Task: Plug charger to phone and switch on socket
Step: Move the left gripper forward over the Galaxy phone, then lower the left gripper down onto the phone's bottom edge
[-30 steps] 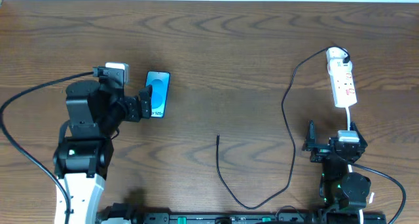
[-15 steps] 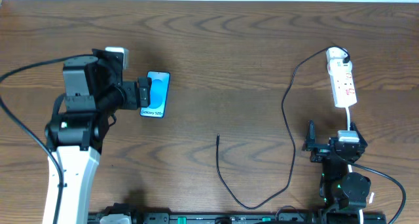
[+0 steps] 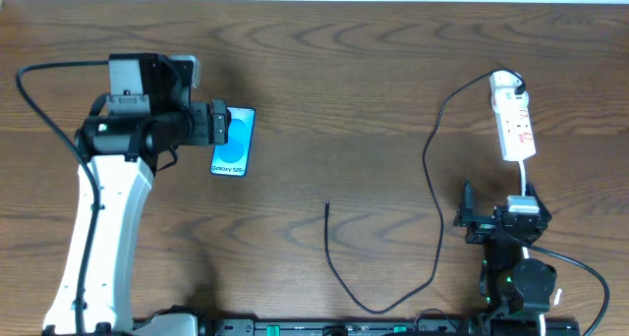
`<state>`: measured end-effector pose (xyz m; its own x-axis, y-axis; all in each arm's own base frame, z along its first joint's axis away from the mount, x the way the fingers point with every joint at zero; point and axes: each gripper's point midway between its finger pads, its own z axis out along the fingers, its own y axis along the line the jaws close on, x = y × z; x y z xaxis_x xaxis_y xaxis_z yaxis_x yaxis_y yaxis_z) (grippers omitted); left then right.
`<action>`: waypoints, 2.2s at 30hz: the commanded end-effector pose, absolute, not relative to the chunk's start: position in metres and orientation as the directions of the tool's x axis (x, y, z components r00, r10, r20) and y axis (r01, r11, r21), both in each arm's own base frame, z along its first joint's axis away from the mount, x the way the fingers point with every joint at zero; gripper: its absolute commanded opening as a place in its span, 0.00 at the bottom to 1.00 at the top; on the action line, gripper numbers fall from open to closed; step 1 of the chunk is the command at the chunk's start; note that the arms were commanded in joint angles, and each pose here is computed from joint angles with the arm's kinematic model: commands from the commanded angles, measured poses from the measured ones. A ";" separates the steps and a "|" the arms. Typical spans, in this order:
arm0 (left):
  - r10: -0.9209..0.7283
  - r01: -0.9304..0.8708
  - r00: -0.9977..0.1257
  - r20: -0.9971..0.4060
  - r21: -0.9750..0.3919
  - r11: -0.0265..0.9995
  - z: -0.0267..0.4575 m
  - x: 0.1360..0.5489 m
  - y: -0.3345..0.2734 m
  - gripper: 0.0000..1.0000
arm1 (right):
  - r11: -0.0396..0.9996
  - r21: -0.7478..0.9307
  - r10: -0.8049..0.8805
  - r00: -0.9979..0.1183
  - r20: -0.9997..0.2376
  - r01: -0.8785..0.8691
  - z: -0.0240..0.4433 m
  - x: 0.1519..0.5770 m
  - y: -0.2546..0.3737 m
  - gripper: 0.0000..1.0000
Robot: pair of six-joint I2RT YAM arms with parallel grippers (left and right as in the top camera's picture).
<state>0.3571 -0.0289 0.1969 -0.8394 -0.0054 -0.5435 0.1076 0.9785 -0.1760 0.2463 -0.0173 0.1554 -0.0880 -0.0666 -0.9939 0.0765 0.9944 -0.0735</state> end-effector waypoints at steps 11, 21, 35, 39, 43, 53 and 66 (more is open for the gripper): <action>0.038 0.108 -0.897 -0.440 -0.135 0.985 0.162 0.370 -0.033 0.94 | 0.993 -0.086 -0.079 -0.086 -0.993 0.083 0.156 0.246 -0.019 0.99; 0.092 0.130 -0.939 -0.330 -0.094 0.987 0.121 0.371 -0.045 0.94 | 0.993 -0.086 -0.079 -0.086 -0.993 0.083 0.156 0.246 -0.019 0.99; 0.094 0.120 -0.969 -0.228 -0.100 0.988 0.066 0.381 -0.046 0.94 | 0.993 -0.086 -0.079 -0.086 -0.993 0.083 0.156 0.246 -0.019 0.99; 0.094 0.112 -0.972 -0.217 -0.073 0.991 0.057 0.384 -0.041 0.94 | 0.993 -0.086 -0.079 -0.086 -0.993 0.083 0.156 0.246 -0.019 0.99; 0.094 0.104 -0.976 -0.197 -0.040 0.994 0.047 0.384 -0.035 0.94 | 0.993 -0.086 -0.079 -0.086 -0.993 0.083 0.156 0.246 -0.019 0.99; 0.092 0.101 -0.979 -0.183 -0.040 0.994 0.038 0.385 -0.035 0.94 | 0.993 -0.086 -0.079 -0.086 -0.993 0.083 0.156 0.246 -0.019 0.99; 0.092 0.102 -0.976 -0.197 -0.044 0.994 0.039 0.389 -0.036 0.87 | 0.993 -0.086 -0.079 -0.086 -0.993 0.083 0.156 0.246 -0.019 0.99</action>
<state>0.3788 -0.0376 0.0333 -0.9806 0.0855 -0.1764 0.0970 0.9936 -0.0578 0.2463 -0.0173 0.1554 -0.0880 -0.0666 -0.9939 0.0765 0.9944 -0.0735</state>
